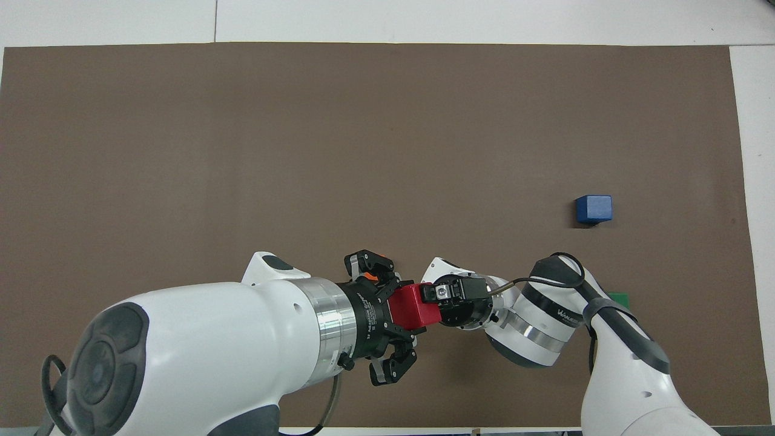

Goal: Transfer red block to right arm and stack on blue block

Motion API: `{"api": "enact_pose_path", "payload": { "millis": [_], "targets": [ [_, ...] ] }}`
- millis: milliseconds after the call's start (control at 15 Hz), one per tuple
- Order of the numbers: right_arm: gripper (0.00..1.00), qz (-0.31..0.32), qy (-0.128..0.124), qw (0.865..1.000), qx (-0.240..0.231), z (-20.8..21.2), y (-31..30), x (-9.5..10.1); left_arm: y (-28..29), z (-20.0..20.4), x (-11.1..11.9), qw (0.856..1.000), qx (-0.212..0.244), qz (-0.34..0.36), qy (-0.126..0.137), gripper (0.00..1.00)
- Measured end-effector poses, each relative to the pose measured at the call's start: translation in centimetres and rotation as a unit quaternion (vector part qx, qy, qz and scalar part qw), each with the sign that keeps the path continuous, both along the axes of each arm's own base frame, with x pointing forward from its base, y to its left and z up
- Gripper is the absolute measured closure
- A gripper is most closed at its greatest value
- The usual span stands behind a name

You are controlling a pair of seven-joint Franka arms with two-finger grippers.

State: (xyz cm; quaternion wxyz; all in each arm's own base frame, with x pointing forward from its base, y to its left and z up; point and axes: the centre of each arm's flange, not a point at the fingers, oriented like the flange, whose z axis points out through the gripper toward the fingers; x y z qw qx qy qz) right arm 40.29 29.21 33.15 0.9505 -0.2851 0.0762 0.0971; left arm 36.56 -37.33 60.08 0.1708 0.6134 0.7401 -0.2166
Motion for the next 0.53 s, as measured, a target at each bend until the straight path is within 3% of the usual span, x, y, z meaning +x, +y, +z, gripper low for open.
{"api": "enact_pose_path", "payload": {
  "millis": [267, 533],
  "targets": [
    [0.45, -0.001, -0.001, 1.0, 0.0, 0.1, 0.0, 0.1, 0.0, 0.0, 0.1, 1.0, -0.001, -0.002, -0.003, 0.42],
    [0.45, -0.001, -0.001, 1.0, -0.002, 0.0, 0.1, 0.0, 0.7, 1.1, 0.2, 0.999, -0.001, -0.022, -0.026, 0.01]
  ]
}}
